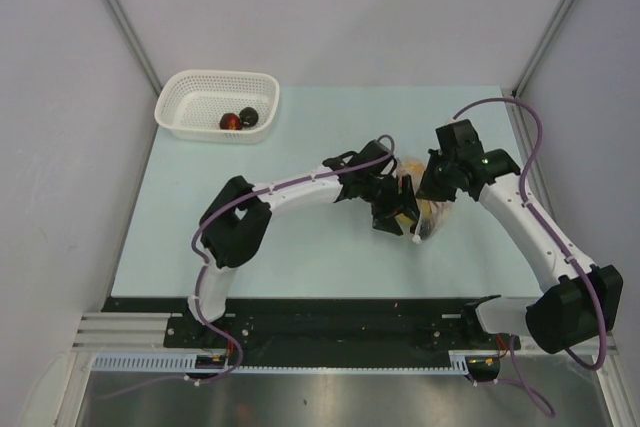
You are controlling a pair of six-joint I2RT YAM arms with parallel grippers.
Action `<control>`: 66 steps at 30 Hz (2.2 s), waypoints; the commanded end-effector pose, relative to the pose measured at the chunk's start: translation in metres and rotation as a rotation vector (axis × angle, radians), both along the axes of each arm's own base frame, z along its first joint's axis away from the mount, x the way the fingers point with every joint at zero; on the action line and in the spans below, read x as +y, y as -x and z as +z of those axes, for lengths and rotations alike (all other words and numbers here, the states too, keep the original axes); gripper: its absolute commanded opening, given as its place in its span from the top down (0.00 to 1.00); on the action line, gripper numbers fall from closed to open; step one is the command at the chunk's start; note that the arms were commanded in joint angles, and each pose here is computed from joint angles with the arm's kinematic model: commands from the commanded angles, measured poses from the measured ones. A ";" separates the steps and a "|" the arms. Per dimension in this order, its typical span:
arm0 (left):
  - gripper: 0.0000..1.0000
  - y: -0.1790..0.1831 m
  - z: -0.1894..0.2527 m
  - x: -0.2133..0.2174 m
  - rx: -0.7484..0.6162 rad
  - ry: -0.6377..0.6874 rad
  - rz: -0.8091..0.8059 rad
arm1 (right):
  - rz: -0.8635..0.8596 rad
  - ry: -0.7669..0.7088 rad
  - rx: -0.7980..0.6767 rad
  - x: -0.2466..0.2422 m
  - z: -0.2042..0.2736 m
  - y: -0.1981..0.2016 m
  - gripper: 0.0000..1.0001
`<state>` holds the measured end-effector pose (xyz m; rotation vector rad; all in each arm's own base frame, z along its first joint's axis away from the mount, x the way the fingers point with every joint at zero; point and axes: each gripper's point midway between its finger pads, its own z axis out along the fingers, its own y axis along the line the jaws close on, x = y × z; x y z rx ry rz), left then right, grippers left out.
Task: Open the zip-top bag and remove the fake food
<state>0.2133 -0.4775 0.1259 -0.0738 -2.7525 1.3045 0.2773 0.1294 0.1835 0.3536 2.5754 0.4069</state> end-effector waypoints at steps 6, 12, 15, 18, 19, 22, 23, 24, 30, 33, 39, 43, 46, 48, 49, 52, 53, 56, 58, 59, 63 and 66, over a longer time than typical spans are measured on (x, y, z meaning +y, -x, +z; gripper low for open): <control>0.32 0.017 0.034 -0.045 0.027 0.227 -0.052 | 0.003 -0.064 -0.015 0.023 0.003 0.005 1.00; 0.33 0.016 0.043 -0.052 0.046 0.288 0.017 | -0.027 -0.073 -0.066 0.019 0.015 0.002 1.00; 0.27 0.017 0.046 -0.055 0.027 0.301 -0.006 | -0.026 -0.082 -0.063 0.018 0.017 0.003 1.00; 0.24 0.017 0.045 -0.058 -0.017 0.312 -0.034 | -0.014 -0.099 -0.055 0.021 0.017 0.006 1.00; 0.23 0.018 0.044 -0.059 -0.019 0.317 -0.043 | -0.013 -0.125 -0.055 0.026 0.020 0.005 1.00; 0.30 0.019 0.045 -0.066 -0.043 0.364 -0.063 | -0.012 -0.175 -0.059 0.035 0.025 0.004 1.00; 0.34 0.019 0.047 -0.067 -0.057 0.372 -0.069 | -0.005 -0.184 -0.062 0.039 0.027 0.004 1.00; 0.37 0.019 0.046 -0.068 -0.074 0.371 -0.074 | -0.006 -0.187 -0.062 0.040 0.027 0.004 1.00; 0.53 0.018 0.047 -0.070 -0.086 0.402 -0.086 | -0.023 -0.201 -0.074 0.043 0.031 0.005 1.00; 0.69 0.018 0.048 -0.068 -0.104 0.404 -0.096 | -0.024 -0.194 -0.073 0.042 0.030 0.004 1.00; 1.00 0.002 0.048 -0.050 -0.240 0.301 -0.114 | -0.010 -0.114 -0.094 0.024 0.025 0.000 1.00; 1.00 -0.008 0.040 -0.026 -0.315 0.170 -0.124 | 0.028 -0.061 -0.142 0.009 0.030 -0.001 1.00; 1.00 -0.020 0.043 -0.014 -0.404 0.132 -0.138 | 0.098 -0.016 -0.177 0.001 0.034 0.003 1.00; 1.00 -0.025 0.042 -0.007 -0.430 0.103 -0.154 | 0.135 0.009 -0.196 -0.003 0.035 0.008 1.00; 1.00 -0.028 0.044 -0.006 -0.444 0.102 -0.157 | 0.163 0.025 -0.220 -0.005 0.037 0.011 1.00; 1.00 -0.038 0.052 -0.004 -0.477 0.091 -0.148 | 0.207 -0.002 -0.234 -0.002 0.034 0.022 1.00; 1.00 -0.042 0.054 -0.004 -0.481 0.091 -0.141 | 0.223 -0.025 -0.225 0.002 0.032 0.027 1.00; 1.00 -0.054 0.069 -0.005 -0.494 0.096 -0.117 | 0.200 -0.030 -0.184 -0.001 0.016 0.036 1.00; 1.00 -0.055 0.082 -0.004 -0.487 0.102 -0.115 | 0.198 -0.025 -0.167 -0.003 0.007 0.041 1.00; 1.00 -0.055 0.086 -0.003 -0.470 0.109 -0.105 | 0.192 -0.017 -0.174 -0.004 0.006 0.041 1.00; 1.00 -0.046 0.109 -0.005 -0.384 0.181 -0.095 | 0.181 0.013 -0.173 -0.009 0.000 0.034 1.00; 1.00 -0.039 0.121 -0.004 -0.351 0.206 -0.106 | 0.122 0.044 -0.166 -0.022 -0.004 0.026 1.00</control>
